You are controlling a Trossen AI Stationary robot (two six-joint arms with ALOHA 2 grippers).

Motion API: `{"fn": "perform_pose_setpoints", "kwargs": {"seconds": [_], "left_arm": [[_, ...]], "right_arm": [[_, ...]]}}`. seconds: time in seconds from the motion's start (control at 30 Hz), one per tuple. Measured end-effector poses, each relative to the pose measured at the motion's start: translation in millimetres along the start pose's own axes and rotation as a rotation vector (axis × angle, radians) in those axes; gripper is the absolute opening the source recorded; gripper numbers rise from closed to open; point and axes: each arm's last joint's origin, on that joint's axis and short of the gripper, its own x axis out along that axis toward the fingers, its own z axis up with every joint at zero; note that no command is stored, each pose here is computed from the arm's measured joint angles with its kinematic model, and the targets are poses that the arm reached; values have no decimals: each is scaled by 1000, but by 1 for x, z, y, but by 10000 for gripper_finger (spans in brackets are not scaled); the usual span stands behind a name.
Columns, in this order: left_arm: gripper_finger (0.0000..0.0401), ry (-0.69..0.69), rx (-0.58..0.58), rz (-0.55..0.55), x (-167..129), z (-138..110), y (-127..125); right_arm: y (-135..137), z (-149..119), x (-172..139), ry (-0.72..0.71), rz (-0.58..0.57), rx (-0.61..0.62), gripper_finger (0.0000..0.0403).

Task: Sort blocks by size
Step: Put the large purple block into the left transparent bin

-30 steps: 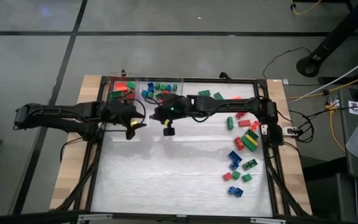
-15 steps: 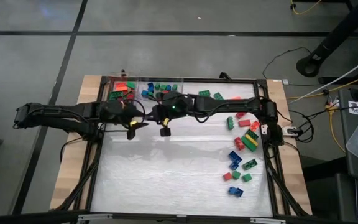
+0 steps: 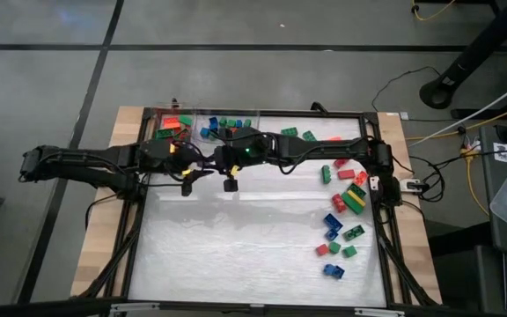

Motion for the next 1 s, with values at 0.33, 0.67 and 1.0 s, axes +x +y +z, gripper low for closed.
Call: {"fn": "perform_pose_setpoints", "kwargs": {"seconds": [0.33, 0.67, 1.0], "left_arm": [[37, 8, 4, 2, 0, -1, 0], [37, 10, -56, 9, 0, -1, 2], [37, 165, -190, 191, -2, -17, 19]], "right_arm": [[-1, -1, 0, 6, -9, 35, 59], [-1, -1, 0, 18, -34, 77, 119], [-11, 1, -24, 194, -323, 69, 201]]}}
